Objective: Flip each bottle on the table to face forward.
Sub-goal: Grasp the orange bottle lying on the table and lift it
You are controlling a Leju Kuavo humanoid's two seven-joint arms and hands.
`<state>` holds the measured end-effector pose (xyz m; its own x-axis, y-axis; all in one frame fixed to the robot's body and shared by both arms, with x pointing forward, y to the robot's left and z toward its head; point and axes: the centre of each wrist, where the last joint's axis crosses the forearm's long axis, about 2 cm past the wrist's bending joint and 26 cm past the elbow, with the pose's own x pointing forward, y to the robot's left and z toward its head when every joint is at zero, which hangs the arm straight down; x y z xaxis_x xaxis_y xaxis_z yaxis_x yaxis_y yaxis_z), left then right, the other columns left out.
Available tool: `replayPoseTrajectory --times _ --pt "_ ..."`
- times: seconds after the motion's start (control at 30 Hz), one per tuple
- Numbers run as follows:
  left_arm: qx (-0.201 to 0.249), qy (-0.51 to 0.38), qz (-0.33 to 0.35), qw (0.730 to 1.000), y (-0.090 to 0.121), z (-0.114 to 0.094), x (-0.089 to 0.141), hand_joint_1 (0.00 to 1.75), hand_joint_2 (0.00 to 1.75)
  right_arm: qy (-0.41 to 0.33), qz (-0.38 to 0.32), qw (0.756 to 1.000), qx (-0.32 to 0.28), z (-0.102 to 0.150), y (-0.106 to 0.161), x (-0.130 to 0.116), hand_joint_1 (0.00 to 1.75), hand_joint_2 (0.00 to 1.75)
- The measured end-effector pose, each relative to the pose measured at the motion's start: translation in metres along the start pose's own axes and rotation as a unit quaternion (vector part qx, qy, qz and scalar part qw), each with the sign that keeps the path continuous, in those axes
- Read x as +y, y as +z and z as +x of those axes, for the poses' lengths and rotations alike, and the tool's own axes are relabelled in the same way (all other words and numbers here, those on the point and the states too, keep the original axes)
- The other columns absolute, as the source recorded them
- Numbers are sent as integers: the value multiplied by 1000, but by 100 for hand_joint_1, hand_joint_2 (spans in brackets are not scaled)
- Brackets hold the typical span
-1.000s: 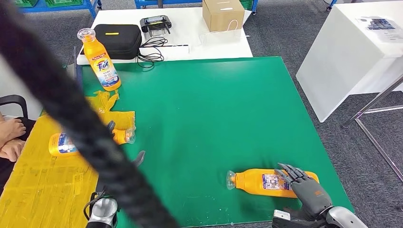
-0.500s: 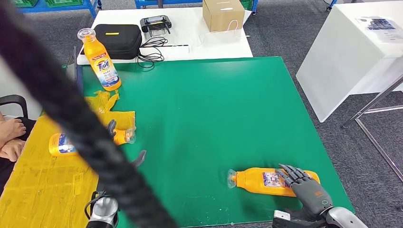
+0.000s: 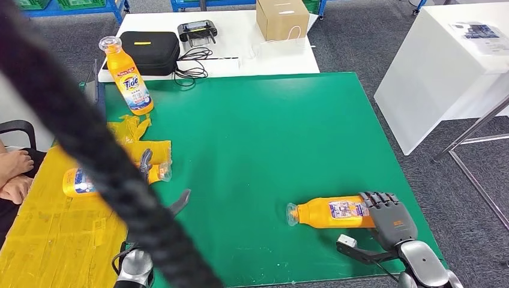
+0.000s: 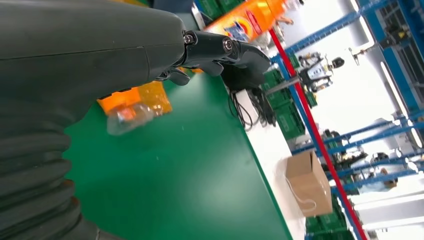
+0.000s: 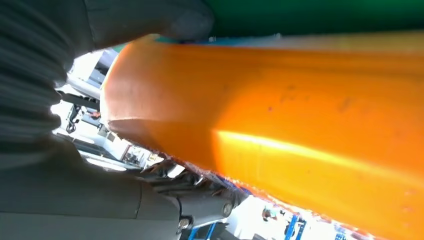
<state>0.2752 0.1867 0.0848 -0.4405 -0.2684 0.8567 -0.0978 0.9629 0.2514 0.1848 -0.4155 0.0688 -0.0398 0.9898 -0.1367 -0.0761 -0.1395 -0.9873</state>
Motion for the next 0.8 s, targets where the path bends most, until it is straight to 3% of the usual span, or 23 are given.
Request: replayPoseTrajectory --times 0.27,0.47,0.6,0.8 --pt "-10 7 -12 1000 -1 9 -8 0 175 -12 -12 1000 8 10 -11 6 173 175" --pt "-7 45 -44 998 2 17 -13 0 175 -91 -88 992 7 45 -29 2 175 175" --pt "-9 85 -82 993 2 23 -20 0 175 -183 -156 971 -5 83 -44 -9 173 175" --pt "-19 119 -127 985 1 33 -33 0 175 -325 -219 920 -31 133 -63 -30 171 175"
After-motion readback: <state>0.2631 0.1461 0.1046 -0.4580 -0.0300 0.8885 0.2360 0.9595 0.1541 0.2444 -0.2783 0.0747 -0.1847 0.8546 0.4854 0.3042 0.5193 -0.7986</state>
